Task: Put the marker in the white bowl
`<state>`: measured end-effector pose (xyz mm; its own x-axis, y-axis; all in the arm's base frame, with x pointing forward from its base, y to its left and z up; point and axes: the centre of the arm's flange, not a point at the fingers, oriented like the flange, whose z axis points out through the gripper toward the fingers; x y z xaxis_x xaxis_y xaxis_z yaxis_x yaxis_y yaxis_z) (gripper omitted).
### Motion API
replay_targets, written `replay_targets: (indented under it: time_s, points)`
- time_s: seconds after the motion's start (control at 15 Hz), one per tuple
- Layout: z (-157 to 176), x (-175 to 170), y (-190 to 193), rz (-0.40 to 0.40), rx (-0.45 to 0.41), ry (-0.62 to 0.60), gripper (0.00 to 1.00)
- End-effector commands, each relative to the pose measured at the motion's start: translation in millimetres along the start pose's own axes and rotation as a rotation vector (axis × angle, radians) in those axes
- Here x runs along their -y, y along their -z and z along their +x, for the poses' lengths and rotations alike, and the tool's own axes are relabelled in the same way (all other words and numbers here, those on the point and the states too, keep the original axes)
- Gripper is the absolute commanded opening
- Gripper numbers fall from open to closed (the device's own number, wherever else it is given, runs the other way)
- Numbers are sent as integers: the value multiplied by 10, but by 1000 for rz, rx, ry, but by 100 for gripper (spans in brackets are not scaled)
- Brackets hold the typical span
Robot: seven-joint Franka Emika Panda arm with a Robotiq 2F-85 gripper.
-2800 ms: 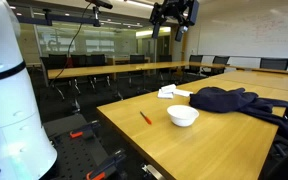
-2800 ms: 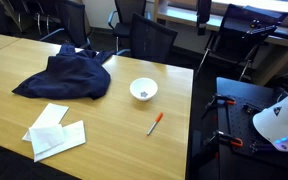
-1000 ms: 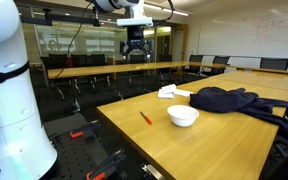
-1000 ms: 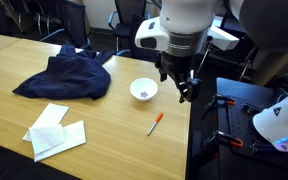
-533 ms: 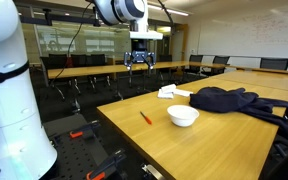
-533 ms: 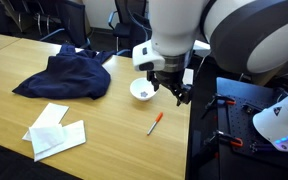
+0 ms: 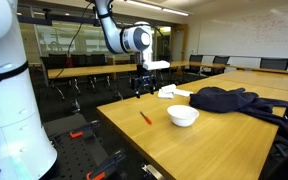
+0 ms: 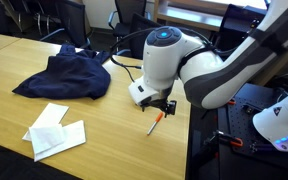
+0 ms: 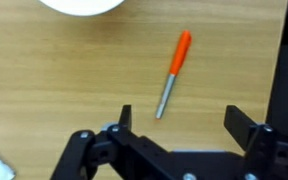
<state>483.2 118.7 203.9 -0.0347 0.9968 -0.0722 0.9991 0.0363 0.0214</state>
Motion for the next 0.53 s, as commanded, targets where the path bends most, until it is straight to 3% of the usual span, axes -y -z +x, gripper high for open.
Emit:
replay_targets:
  time_s: [0.0, 0.47]
  points:
    - [-67, 33, -290, -63, -67, 102, 100]
    - [-26, 180, -820, 23, -97, -9, 100]
